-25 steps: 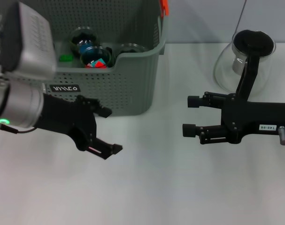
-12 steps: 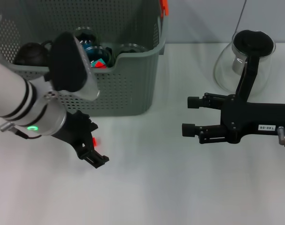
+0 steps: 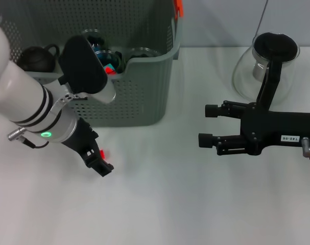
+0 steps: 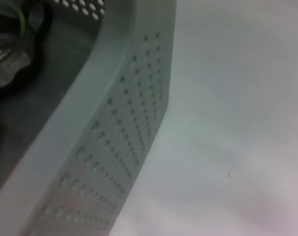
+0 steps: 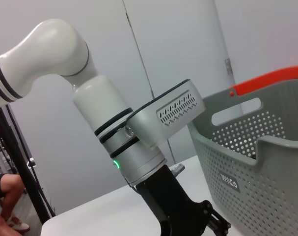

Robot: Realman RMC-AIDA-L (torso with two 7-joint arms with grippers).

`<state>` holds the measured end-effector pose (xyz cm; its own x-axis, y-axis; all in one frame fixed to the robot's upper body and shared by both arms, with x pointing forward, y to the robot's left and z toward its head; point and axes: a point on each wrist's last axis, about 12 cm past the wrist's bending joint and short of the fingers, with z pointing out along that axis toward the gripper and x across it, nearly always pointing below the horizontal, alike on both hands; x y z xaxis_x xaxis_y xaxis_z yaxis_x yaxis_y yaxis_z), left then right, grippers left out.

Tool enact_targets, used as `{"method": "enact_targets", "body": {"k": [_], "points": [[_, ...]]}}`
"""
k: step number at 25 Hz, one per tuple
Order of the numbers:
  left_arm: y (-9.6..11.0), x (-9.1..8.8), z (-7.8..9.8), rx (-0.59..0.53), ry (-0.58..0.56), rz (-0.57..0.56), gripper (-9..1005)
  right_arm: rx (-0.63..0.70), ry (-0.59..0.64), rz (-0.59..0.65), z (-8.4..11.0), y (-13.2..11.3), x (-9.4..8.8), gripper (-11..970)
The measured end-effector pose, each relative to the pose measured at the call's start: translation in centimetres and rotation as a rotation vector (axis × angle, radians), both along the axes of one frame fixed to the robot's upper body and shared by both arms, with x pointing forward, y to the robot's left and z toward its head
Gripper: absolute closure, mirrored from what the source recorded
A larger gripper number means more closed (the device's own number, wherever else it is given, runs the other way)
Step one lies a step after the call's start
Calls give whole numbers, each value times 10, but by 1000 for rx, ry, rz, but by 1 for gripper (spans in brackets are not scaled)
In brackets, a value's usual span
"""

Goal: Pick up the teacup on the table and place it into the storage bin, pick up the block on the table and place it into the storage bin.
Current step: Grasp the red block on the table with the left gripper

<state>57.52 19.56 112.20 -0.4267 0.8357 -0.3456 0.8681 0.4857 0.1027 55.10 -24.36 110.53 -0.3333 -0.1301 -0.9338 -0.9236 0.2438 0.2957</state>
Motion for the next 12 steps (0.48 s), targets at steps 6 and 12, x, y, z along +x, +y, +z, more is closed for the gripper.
{"method": "enact_targets", "body": {"k": [6,12], "points": [[-6,1,-3,32,-9,12,54,-2,-8,0,0,2,1,14],[-8,2,-6,47,8,20,55,-2,-15,2,1,2,2,14]]}}
